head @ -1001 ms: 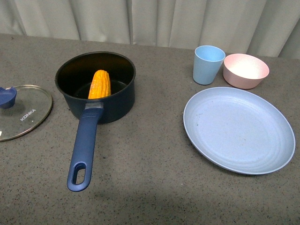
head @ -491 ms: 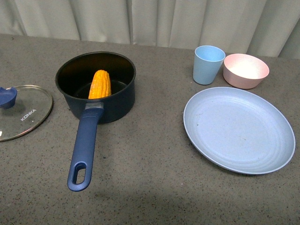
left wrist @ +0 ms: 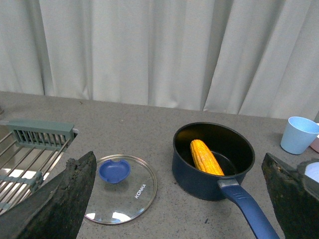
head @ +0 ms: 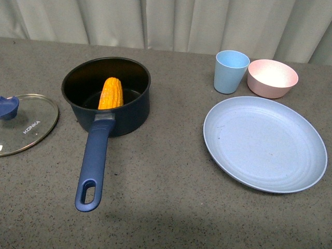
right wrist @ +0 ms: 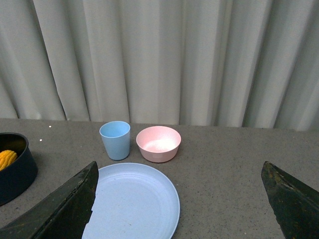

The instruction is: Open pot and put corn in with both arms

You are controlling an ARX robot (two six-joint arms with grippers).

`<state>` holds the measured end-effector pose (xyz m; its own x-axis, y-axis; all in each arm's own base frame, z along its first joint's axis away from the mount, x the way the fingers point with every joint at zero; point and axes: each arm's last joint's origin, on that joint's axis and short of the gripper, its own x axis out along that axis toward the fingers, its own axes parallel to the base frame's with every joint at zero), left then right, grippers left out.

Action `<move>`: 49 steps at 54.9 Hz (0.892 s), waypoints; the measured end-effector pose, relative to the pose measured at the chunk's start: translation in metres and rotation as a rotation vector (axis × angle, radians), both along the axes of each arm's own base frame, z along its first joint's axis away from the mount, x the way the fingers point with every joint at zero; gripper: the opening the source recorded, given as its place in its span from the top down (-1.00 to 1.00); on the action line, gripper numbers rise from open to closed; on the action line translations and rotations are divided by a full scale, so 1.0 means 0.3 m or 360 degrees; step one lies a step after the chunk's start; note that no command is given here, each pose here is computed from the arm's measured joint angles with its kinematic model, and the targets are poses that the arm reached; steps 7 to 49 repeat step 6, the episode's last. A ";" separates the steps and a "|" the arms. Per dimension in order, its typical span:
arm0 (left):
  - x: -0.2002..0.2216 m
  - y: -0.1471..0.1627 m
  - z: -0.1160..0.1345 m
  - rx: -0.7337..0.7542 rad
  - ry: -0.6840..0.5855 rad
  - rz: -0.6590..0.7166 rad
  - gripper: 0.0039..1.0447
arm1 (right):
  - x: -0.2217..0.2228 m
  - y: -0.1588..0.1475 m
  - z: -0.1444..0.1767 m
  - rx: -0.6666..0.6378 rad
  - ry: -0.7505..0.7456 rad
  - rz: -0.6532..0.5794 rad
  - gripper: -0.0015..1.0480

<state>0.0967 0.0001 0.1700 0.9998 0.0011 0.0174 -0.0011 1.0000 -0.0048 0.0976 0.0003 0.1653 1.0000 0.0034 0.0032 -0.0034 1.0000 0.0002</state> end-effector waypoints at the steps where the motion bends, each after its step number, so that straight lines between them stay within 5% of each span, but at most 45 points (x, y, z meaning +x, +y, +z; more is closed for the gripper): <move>1: 0.000 0.000 0.000 0.0000 0.0000 0.0000 -0.88 | 0.000 0.000 0.000 0.0000 0.0000 -0.0001 -0.82; 49: 0.000 0.000 0.000 0.0000 0.0000 0.0000 -0.88 | 0.000 0.000 0.000 0.0000 0.0000 0.0000 -0.82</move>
